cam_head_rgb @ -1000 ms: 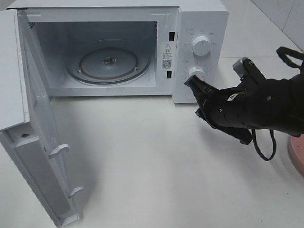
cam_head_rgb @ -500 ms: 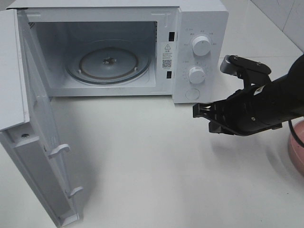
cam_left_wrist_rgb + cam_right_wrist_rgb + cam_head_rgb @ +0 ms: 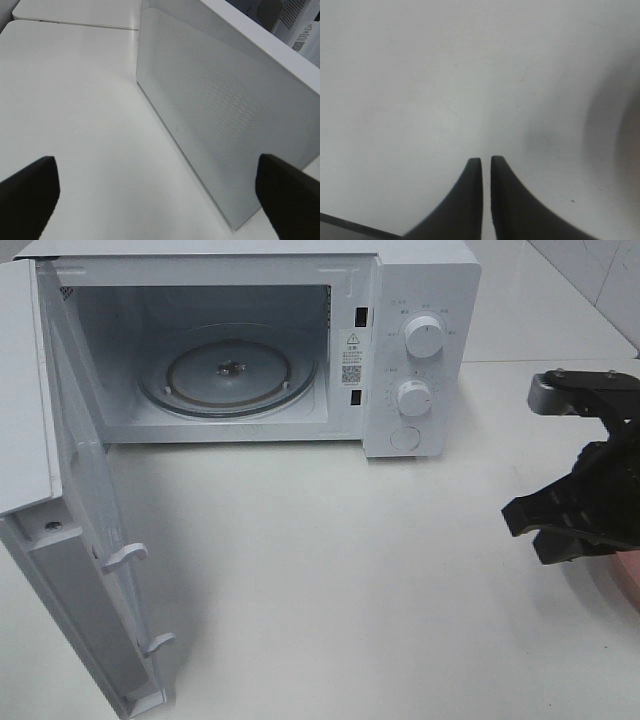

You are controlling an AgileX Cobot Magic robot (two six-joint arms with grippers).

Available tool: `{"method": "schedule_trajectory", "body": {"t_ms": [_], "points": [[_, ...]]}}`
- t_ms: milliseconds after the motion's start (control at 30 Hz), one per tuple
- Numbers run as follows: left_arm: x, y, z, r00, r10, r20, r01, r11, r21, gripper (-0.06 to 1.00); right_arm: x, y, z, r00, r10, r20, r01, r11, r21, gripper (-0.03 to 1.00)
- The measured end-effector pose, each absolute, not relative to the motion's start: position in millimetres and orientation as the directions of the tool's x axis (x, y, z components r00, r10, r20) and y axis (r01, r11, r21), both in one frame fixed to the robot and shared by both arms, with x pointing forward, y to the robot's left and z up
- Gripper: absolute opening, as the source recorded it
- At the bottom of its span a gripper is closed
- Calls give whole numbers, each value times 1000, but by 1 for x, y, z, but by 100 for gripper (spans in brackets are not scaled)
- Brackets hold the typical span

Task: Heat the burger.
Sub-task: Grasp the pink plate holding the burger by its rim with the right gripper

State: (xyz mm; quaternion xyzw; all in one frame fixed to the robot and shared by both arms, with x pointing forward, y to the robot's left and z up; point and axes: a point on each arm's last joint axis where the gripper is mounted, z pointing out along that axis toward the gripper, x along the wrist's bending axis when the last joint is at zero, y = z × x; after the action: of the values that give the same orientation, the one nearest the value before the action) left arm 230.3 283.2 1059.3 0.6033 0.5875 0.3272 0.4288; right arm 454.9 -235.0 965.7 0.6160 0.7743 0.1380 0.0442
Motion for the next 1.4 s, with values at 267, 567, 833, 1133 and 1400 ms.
{"method": "schedule_trajectory", "body": {"t_ms": [267,567,833,1133,1400], "points": [[230,283,1059,96,989,-109,428,58,902,99,452,-269,977,-148,989,30,954,135,268,9],[230,283,1059,96,989,-109,428,58,902,99,451,-289,978,-96,994,-54,963,106,246,34],[230,283,1059,96,989,-109,428,58,902,99,452,-295,978,-100,989,-107,960,124,250,93],[230,283,1059,96,989,-109,428,58,902,99,457,-296,979,-106,987,-123,943,139,303,96],[230,283,1059,96,989,-109,428,58,902,99,468,-296,950,-113,986,-120,972,135,194,91]]}}
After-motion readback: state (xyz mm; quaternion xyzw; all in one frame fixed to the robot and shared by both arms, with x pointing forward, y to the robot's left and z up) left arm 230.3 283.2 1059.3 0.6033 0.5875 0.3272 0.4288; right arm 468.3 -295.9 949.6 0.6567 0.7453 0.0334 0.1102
